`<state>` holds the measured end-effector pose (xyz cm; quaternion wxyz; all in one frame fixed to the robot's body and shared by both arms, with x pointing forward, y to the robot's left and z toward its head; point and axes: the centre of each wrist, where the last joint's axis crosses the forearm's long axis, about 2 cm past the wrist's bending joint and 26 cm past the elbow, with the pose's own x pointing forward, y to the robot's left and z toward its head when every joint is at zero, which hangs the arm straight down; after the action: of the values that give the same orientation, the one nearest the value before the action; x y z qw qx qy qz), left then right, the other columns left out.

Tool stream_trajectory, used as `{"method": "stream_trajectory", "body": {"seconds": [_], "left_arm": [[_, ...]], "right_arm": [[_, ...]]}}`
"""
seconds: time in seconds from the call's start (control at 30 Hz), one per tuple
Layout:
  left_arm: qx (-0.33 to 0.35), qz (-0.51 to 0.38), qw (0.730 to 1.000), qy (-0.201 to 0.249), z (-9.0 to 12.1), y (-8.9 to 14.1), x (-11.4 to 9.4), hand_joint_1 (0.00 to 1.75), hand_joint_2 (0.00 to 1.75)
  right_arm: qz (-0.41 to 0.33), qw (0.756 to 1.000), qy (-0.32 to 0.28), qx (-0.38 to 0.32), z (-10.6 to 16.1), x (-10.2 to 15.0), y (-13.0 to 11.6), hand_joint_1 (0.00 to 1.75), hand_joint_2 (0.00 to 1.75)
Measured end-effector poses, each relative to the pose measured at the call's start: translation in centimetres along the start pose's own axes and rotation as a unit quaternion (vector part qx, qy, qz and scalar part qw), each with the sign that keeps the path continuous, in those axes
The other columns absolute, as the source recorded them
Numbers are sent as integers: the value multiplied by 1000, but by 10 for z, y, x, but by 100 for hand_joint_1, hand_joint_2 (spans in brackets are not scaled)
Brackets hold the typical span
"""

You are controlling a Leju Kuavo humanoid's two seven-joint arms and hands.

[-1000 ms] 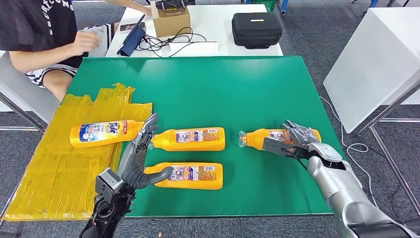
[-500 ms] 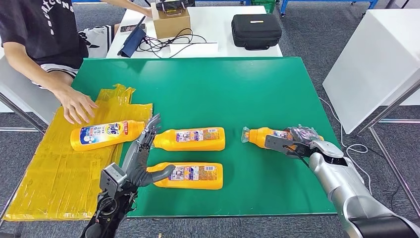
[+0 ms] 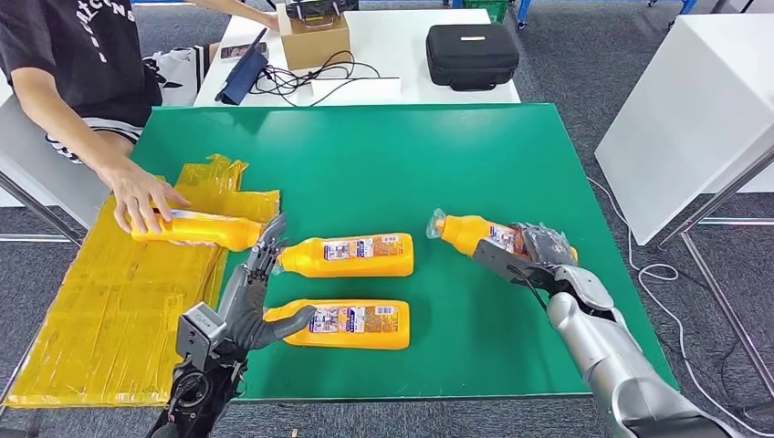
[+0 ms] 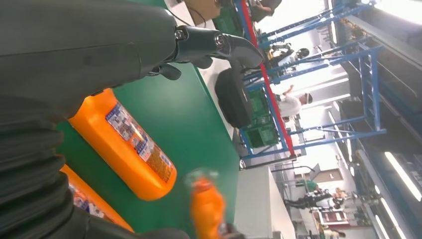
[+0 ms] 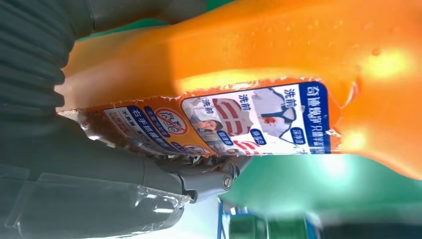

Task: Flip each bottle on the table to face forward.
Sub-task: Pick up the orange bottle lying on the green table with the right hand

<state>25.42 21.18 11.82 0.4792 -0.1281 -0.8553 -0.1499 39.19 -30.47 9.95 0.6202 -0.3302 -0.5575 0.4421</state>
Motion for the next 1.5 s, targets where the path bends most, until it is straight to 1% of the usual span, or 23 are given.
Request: {"method": "stream_trajectory", "body": {"seconds": [0.1, 0.23, 0.37, 0.57, 0.8, 0.87, 0.93, 1.07, 1.13, 1.23, 1.33, 1.5], "left_arm": [[4, -6, 1000, 4, 5, 1, 2, 0, 175], [4, -10, 1000, 6, 9, 1, 4, 0, 175], [6, -12, 1000, 7, 10, 1, 5, 0, 175], [9, -13, 1000, 9, 12, 2, 6, 0, 175], [8, -17, 1000, 11, 13, 3, 6, 0, 175], [7, -19, 1000, 12, 12, 3, 6, 0, 175], [3, -20, 1000, 13, 11, 3, 7, 0, 175], [-22, 2, 1000, 1, 7, 0, 9, 0, 175], [-34, 8, 999, -7, 4, -4, 13, 0, 175], [-49, 14, 999, -15, -1, -9, 16, 0, 175], [-58, 18, 998, -20, -5, -14, 19, 0, 175], [-65, 22, 997, -25, -8, -19, 21, 0, 175]], "right_arm": [[-64, 996, -27, -62, 11, 13, 6, 175, 175], [-138, 983, -62, -107, 27, 29, 12, 175, 175], [-158, 976, -79, -125, 36, 36, 11, 175, 175], [-173, 971, -91, -139, 42, 40, 8, 175, 175], [-235, 948, -129, -172, 55, 49, 7, 175, 175], [-259, 941, -145, -164, 58, 54, 7, 175, 175], [-293, 931, -170, -136, 59, 59, 7, 175, 175], [-368, 896, -237, -70, 57, 72, 9, 175, 175], [-392, 880, -263, -58, 54, 80, 9, 175, 175], [-412, 862, -292, -43, 49, 93, 12, 175, 175], [-423, 852, -307, -25, 47, 107, 17, 175, 175], [-429, 847, -314, -10, 46, 120, 23, 175, 175]]}}
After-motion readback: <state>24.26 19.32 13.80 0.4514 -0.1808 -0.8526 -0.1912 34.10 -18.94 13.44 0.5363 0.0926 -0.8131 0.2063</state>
